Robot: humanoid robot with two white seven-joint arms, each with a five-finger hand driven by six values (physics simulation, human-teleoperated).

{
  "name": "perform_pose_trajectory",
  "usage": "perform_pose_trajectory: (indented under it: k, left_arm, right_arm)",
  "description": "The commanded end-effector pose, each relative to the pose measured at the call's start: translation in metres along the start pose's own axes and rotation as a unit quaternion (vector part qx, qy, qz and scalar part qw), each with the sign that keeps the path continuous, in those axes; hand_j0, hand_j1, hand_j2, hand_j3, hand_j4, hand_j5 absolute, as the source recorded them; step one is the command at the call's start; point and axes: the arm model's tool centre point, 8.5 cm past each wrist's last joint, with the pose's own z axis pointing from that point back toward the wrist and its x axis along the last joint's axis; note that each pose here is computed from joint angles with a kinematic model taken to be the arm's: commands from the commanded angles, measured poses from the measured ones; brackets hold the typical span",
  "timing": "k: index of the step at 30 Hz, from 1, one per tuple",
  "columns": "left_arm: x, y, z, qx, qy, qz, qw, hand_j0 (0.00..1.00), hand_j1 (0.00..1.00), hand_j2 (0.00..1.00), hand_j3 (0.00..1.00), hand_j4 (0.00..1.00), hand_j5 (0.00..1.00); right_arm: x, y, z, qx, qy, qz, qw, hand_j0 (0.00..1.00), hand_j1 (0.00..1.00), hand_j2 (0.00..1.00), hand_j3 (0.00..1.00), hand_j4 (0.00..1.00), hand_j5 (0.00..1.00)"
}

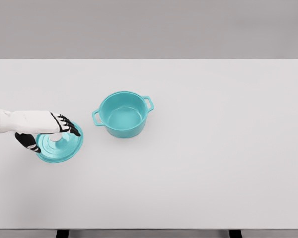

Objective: Cover the pot with left arm

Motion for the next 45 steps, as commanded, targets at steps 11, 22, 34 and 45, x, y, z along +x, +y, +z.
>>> perform_pose_trajectory:
  k: [11, 22, 34, 45]
  left_arm:
    - [-0.004, -0.004, 0.0, -0.01, 0.012, -0.012, 0.9998, 0.89, 0.89, 0.89, 0.89, 0.89, 0.89]
    - [-0.002, -0.003, -0.005, -0.008, 0.008, -0.012, 0.9999, 0.75, 0.75, 0.75, 0.75, 0.75, 0.75]
    - [-0.005, -0.004, -0.011, -0.012, 0.011, -0.017, 0.9997, 0.75, 0.75, 0.75, 0.75, 0.75, 0.75]
    - [-0.008, -0.004, -0.012, -0.015, 0.017, -0.02, 0.9995, 0.74, 0.74, 0.74, 0.74, 0.74, 0.74]
  right_arm:
    - [0.0, 0.0, 0.0, 0.0, 0.0, 0.0, 1.0, 1.0, 1.0, 1.0, 1.0, 1.0, 1.0]
    - [0.0, 0.0, 0.0, 0.0, 0.0, 0.0, 1.0, 1.0, 1.0, 1.0, 1.0, 1.0, 1.0]
    - [0.0, 0.0, 0.0, 0.0, 0.0, 0.0, 1.0, 1.0, 1.0, 1.0, 1.0, 1.0, 1.0]
    - [0.0, 0.0, 0.0, 0.0, 0.0, 0.0, 1.0, 1.0, 1.0, 1.0, 1.0, 1.0, 1.0]
